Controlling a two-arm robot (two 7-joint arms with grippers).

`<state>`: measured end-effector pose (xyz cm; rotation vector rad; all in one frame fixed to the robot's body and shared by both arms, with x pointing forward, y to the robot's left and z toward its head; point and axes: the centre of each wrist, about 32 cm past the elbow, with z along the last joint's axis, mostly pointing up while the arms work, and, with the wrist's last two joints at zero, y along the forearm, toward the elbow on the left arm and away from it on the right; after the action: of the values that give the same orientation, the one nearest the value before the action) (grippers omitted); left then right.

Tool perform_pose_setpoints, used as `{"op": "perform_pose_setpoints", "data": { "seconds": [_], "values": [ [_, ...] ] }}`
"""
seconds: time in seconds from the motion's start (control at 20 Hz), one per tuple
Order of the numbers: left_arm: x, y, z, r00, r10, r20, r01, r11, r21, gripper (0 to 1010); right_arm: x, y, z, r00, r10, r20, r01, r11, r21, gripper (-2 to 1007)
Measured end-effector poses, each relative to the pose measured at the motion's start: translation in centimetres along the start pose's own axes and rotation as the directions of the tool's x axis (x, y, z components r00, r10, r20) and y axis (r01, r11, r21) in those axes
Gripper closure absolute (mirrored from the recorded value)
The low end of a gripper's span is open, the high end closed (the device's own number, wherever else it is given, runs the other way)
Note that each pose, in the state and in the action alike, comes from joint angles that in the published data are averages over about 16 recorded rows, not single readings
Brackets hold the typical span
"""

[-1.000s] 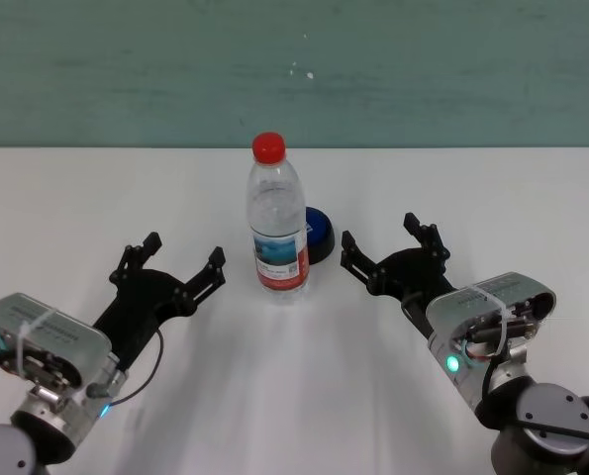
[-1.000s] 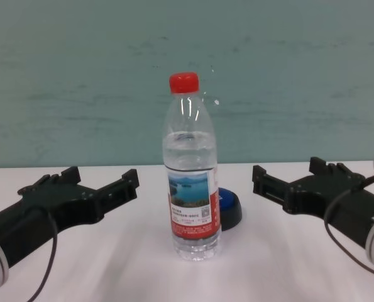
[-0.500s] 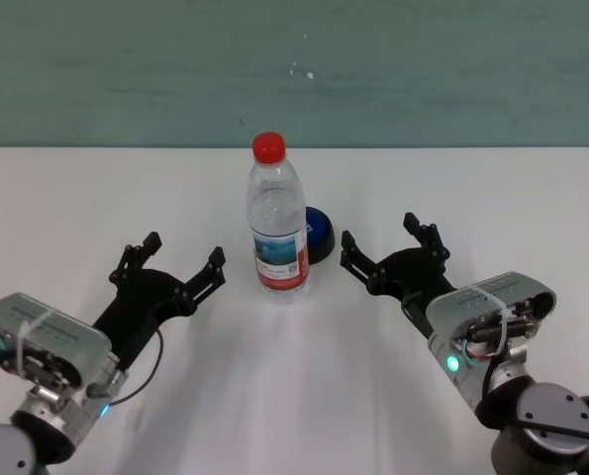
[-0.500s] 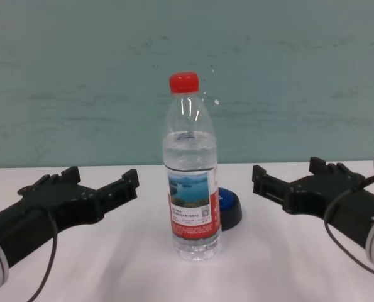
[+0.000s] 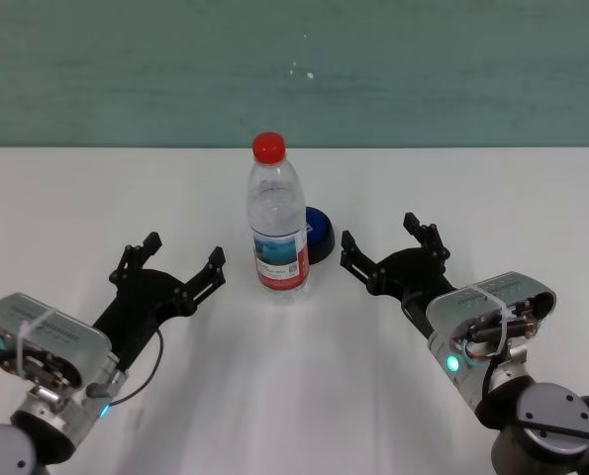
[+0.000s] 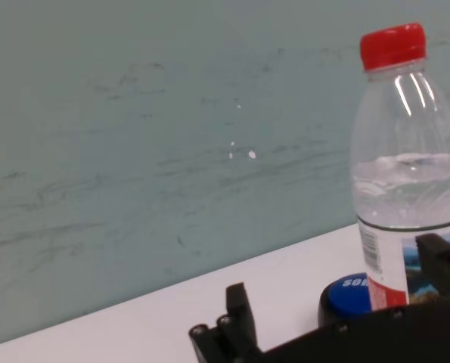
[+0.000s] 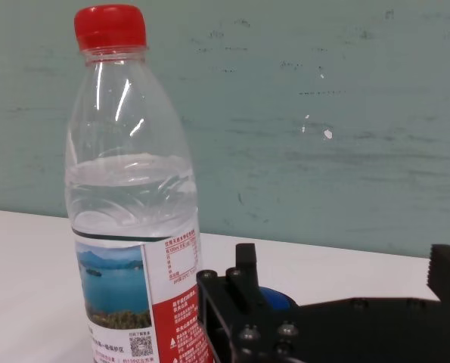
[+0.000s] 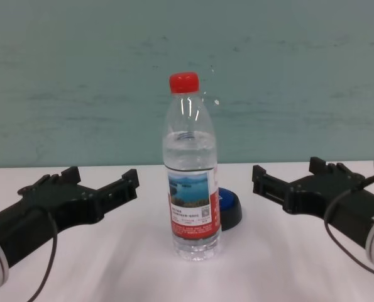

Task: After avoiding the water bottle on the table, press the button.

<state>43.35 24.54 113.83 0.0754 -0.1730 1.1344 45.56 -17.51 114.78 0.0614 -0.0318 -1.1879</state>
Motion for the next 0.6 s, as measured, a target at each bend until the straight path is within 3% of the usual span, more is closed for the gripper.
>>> {"op": "perform_pose_setpoints", "data": {
  "seconds": [0.6],
  "values": [
    [0.0, 0.0, 0.0, 1.0, 0.0, 0.0, 0.0, 1.0, 0.0, 0, 0.0, 0.0, 0.0, 1.0, 0.0, 0.0, 0.0, 1.0, 0.0, 1]
  ]
}}
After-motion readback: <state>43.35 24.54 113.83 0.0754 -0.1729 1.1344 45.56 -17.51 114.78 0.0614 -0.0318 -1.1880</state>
